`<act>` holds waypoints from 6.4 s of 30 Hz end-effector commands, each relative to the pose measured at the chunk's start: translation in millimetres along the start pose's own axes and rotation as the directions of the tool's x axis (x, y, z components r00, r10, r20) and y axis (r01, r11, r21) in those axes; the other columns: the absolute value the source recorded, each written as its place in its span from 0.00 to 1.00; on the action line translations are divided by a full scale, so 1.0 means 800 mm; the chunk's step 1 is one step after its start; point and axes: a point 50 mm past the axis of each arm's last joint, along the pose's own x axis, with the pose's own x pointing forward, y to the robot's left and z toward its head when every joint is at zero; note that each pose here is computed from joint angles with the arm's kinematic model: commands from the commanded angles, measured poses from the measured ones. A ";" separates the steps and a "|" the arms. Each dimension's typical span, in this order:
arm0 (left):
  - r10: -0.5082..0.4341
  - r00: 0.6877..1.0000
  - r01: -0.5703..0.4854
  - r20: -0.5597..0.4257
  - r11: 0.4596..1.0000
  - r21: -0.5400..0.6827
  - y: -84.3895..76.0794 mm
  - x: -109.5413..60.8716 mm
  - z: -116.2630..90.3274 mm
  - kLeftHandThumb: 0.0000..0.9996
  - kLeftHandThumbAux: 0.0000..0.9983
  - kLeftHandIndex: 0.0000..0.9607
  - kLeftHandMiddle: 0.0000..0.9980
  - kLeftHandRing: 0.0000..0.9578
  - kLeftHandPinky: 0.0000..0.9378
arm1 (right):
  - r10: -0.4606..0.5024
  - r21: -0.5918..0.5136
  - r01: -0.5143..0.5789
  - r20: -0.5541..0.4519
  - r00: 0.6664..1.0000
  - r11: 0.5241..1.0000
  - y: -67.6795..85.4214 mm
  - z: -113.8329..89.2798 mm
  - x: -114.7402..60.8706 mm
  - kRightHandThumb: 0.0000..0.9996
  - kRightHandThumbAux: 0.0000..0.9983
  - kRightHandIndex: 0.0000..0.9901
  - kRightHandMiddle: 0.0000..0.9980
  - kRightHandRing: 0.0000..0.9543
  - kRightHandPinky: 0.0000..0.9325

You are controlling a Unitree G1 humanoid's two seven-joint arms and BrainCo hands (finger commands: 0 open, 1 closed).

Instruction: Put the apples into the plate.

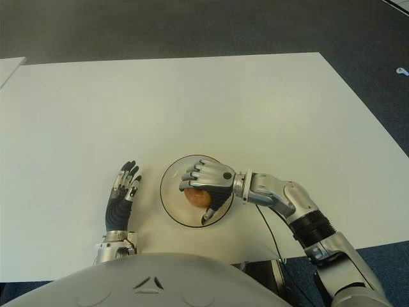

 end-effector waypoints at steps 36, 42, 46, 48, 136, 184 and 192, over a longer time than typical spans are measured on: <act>0.032 0.999 -0.033 -0.023 0.998 -0.045 -0.001 -0.005 -0.009 0.12 0.52 0.08 0.04 0.02 0.05 | -0.094 0.077 0.100 -0.083 0.992 0.992 -0.030 -0.003 -0.008 0.09 0.25 0.00 0.00 0.00 0.00; 0.018 1.000 -0.018 -0.001 0.999 -0.033 -0.003 -0.004 -0.008 0.11 0.52 0.08 0.03 0.02 0.03 | -0.157 0.119 0.169 -0.103 0.982 0.979 -0.050 -0.005 -0.012 0.11 0.21 0.00 0.00 0.00 0.00; 0.022 1.000 -0.023 -0.004 0.999 -0.027 0.004 -0.001 -0.016 0.11 0.53 0.07 0.04 0.01 0.03 | -0.215 0.192 0.239 -0.134 0.967 0.952 -0.052 -0.009 -0.014 0.12 0.18 0.00 0.00 0.00 0.00; 0.024 1.000 -0.025 -0.007 0.999 -0.029 0.006 0.000 -0.019 0.10 0.53 0.07 0.04 0.02 0.02 | -0.226 0.218 0.254 -0.147 0.963 0.942 -0.053 -0.011 -0.015 0.12 0.18 0.00 0.00 0.00 0.00; 0.065 0.998 -0.064 0.017 0.995 -0.077 0.030 -0.010 -0.006 0.21 0.46 0.15 0.02 0.00 0.00 | -0.060 0.463 0.860 -0.885 0.461 -0.214 0.121 -0.026 -0.077 0.00 0.30 0.00 0.00 0.00 0.00; 0.104 0.994 -0.104 0.019 0.994 -0.032 0.023 -0.011 -0.005 0.15 0.47 0.02 0.00 0.00 0.00 | -0.047 0.289 0.906 -0.956 0.289 -0.311 0.142 0.000 -0.050 0.04 0.41 0.00 0.00 0.00 0.00; 0.097 0.995 -0.097 0.001 0.995 -0.010 0.018 -0.011 -0.007 0.17 0.46 0.02 0.00 0.00 0.00 | -0.042 0.264 0.905 -0.963 0.266 -0.333 0.142 0.001 -0.049 0.05 0.42 0.00 0.00 0.00 0.00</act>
